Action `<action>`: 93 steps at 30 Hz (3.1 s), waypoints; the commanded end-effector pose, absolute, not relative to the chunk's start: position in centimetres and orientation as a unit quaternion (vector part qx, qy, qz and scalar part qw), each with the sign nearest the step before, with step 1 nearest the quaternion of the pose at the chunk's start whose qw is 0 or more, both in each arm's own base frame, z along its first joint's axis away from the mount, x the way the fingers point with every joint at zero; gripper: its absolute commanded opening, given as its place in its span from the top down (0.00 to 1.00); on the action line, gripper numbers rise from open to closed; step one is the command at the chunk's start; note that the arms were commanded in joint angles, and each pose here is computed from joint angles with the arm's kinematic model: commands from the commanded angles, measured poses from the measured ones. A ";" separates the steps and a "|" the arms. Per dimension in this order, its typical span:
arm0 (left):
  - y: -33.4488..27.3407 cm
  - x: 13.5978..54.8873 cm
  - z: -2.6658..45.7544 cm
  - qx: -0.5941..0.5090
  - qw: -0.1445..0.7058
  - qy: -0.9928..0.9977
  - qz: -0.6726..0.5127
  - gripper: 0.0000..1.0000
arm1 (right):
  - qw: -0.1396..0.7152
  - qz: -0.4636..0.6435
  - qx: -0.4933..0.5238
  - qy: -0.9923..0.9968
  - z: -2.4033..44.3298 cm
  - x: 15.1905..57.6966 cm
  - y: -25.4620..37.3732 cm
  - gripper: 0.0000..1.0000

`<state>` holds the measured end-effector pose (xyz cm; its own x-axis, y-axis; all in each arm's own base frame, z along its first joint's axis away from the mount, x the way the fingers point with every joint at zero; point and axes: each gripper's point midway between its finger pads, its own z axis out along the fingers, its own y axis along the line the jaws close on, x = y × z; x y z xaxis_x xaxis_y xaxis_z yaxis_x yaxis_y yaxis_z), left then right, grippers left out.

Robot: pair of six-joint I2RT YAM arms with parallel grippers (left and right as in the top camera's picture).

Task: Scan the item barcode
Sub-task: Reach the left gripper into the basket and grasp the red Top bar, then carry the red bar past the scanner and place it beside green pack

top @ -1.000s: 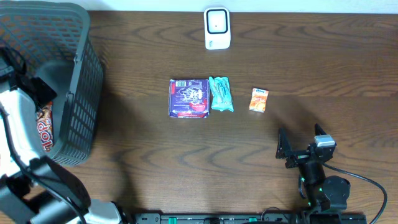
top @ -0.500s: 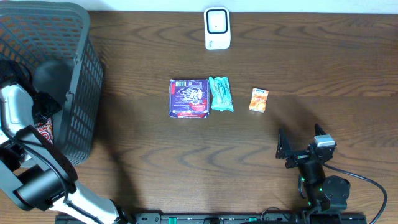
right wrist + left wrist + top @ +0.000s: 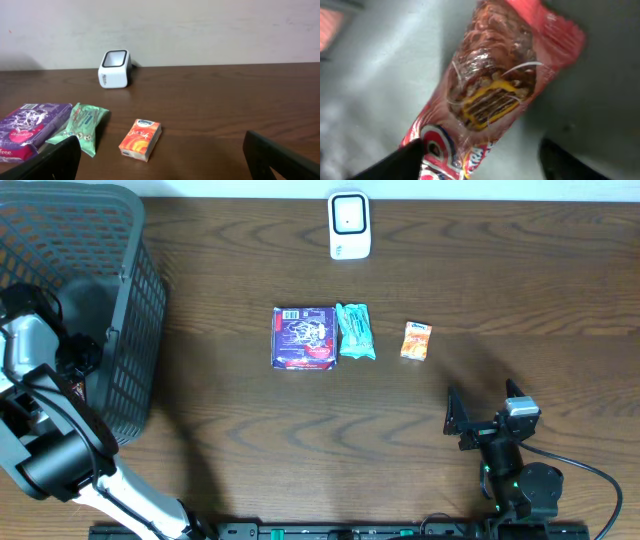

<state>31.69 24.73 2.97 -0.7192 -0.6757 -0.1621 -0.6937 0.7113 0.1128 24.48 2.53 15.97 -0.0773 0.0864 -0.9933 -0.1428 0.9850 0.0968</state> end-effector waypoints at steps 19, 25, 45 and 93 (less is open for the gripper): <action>19.7 36.1 14.1 -0.323 0.184 0.925 -0.082 0.93 | 0.679 0.082 -0.011 0.729 15.9 24.5 2.2 0.01; 17.1 37.3 29.4 -0.306 0.406 0.851 -0.130 0.93 | 0.679 0.082 -0.011 0.729 15.9 24.5 2.2 0.01; -17.7 39.7 31.7 -0.019 0.385 0.883 -0.268 0.93 | 0.679 0.082 -0.011 0.729 15.9 24.5 2.2 0.01; -14.4 32.7 30.6 -0.017 0.317 0.925 -0.209 0.02 | 0.679 0.082 -0.011 0.729 15.9 24.5 2.2 0.01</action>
